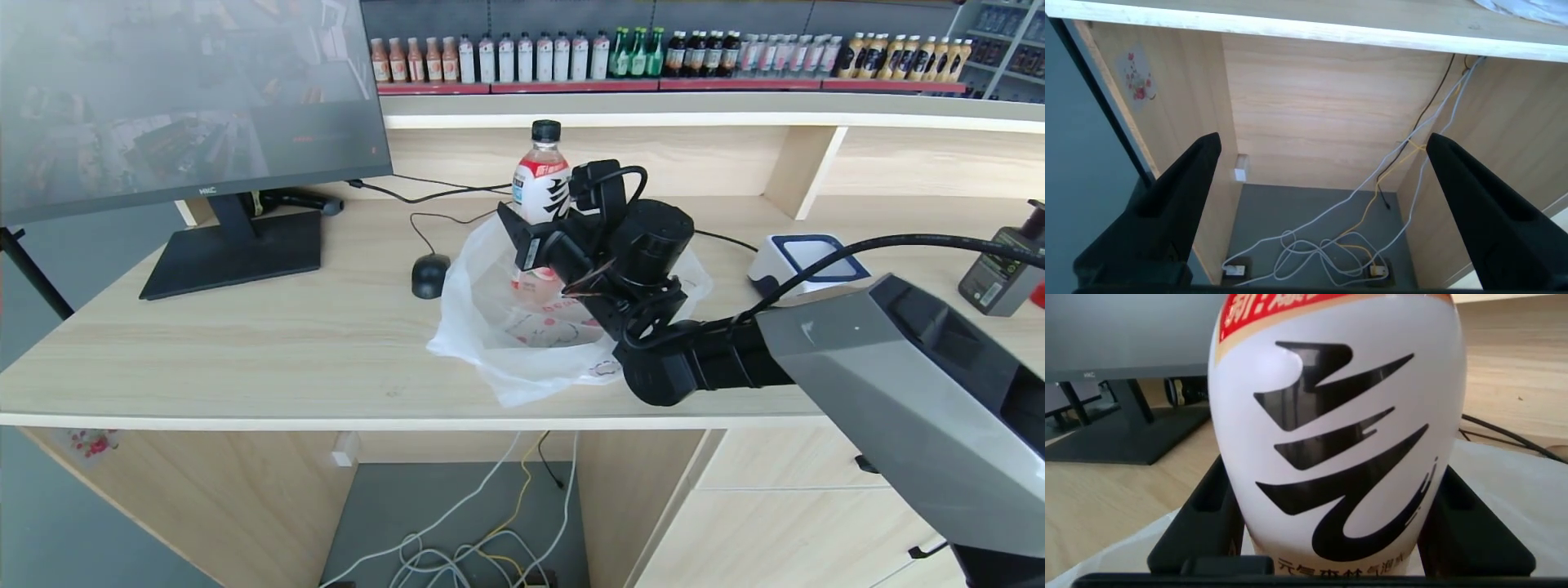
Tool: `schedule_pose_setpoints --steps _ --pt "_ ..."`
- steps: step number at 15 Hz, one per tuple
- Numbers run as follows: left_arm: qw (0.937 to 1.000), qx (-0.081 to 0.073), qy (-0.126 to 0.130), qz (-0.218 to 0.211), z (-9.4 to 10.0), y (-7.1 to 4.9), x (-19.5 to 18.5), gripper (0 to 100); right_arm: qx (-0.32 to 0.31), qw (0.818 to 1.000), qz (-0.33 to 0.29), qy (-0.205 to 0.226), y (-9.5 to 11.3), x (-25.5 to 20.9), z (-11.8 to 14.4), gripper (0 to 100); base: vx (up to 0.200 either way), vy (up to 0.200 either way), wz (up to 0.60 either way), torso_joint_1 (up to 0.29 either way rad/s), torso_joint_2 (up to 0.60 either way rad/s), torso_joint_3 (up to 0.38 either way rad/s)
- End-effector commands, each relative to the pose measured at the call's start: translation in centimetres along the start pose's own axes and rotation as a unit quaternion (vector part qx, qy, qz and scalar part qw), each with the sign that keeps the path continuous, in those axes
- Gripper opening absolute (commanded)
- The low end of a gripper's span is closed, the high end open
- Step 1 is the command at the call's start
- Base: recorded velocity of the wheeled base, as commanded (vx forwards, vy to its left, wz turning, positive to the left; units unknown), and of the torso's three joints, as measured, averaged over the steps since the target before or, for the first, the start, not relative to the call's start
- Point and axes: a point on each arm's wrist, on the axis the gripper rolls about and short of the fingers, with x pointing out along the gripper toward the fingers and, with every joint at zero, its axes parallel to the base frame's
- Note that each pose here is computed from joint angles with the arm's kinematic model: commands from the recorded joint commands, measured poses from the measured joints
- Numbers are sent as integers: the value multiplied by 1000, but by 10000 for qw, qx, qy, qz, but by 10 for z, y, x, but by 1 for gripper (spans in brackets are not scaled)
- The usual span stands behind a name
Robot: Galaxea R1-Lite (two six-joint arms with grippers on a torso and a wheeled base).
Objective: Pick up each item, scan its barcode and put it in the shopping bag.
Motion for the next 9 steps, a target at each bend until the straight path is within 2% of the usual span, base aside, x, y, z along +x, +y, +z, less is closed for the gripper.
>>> schedule_pose_setpoints --steps 1,9 --pt "10000 -2 -2 3 0 0 0 100 -30 10000 -50 63 -5 0 -9 0 0 0 0 0 0 0" --pt "10000 -2 -2 10 0 0 0 100 -27 10000 -43 71 -4 -1 -13 0 0 0 0 0 0 0"
